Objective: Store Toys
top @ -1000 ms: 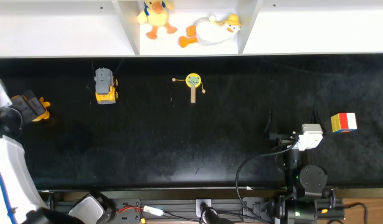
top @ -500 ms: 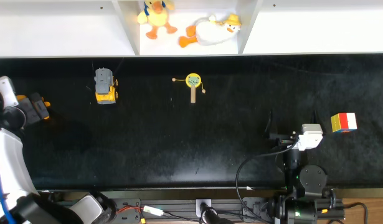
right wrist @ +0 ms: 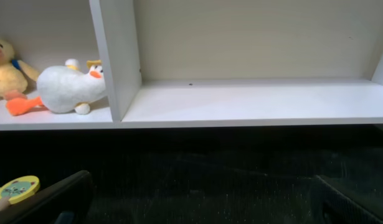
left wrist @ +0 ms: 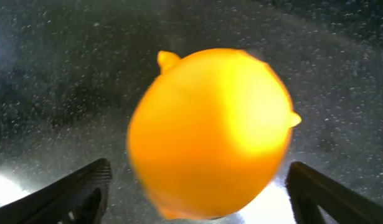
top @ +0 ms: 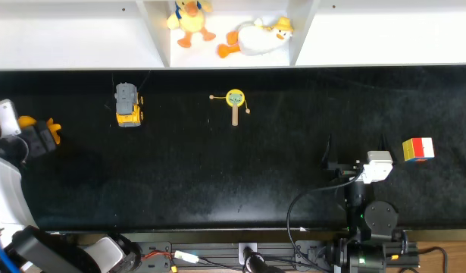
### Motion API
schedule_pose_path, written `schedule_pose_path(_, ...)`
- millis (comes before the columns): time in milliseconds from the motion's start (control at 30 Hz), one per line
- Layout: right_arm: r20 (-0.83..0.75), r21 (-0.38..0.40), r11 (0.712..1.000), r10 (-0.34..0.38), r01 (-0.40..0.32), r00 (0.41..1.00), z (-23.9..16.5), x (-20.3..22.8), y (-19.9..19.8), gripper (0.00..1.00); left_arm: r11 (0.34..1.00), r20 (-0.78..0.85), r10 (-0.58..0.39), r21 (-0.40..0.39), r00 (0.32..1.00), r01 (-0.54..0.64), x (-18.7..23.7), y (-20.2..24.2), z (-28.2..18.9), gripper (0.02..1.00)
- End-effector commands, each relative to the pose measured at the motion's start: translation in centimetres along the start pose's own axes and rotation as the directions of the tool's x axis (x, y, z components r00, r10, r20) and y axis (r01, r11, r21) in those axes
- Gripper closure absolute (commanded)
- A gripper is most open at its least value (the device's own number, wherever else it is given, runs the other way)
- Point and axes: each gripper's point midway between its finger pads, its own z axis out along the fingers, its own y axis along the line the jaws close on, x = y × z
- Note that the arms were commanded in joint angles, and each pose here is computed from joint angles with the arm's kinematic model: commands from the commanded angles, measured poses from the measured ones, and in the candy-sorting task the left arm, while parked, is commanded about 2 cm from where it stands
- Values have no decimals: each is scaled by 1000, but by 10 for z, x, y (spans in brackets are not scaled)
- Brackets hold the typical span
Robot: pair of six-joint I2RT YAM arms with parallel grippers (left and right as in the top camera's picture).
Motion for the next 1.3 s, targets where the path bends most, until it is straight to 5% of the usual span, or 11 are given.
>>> schedule_pose_path(33,-1,6,1000,7,-7,1000,0,4,-1,7,999,49,20,47,999,-22,-12,1,-5,176)
schedule_pose_path(867,-1,6,1000,7,-7,1000,0,4,-1,5,992,81,46,114,996,-55,-14,-9,11,516)
schedule_pose_path(1300,-1,6,1000,7,-7,1000,0,4,-1,7,981,118,31,185,993,-52,-21,-21,9,875)
